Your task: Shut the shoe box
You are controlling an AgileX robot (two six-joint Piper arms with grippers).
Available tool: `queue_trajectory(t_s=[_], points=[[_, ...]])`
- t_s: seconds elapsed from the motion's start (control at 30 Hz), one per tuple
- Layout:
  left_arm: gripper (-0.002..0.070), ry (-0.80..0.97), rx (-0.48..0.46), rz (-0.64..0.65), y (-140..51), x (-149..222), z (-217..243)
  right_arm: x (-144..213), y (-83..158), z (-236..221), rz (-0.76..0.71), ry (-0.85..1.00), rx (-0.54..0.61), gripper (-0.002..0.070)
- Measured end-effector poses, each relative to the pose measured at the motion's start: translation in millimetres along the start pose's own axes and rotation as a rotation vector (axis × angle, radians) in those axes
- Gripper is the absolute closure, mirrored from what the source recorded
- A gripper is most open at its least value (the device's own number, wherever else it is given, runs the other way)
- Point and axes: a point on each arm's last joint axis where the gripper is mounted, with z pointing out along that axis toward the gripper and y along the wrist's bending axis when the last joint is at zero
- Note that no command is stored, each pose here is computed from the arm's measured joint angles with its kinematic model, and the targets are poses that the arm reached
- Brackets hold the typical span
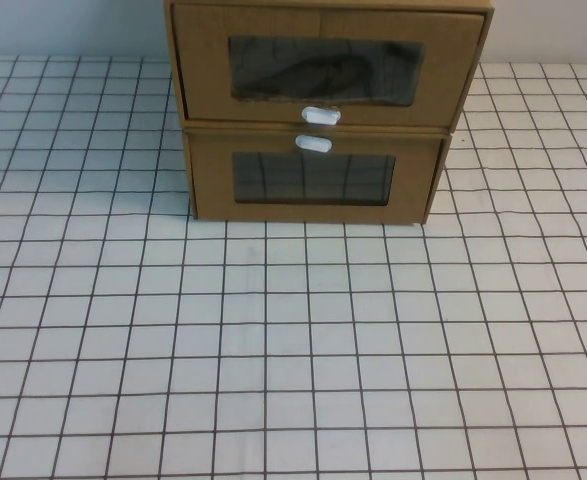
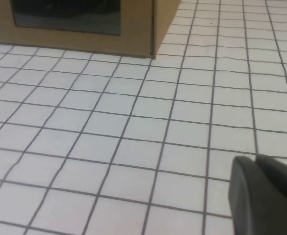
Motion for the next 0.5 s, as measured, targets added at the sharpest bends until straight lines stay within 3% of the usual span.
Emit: queue_trajectory(t_s=[0.23, 0.5], points=[[0.0677, 0.000, 0.000, 0.000, 0.0, 0.0, 0.0, 0.7, -4.7, -0.1, 0.033, 0.004, 0.093, 0.0690], [0.0677, 0.000, 0.000, 0.000, 0.0, 0.0, 0.0, 1.0, -5.4, -0.2, 0.038, 0.007, 0.105, 0.0689]])
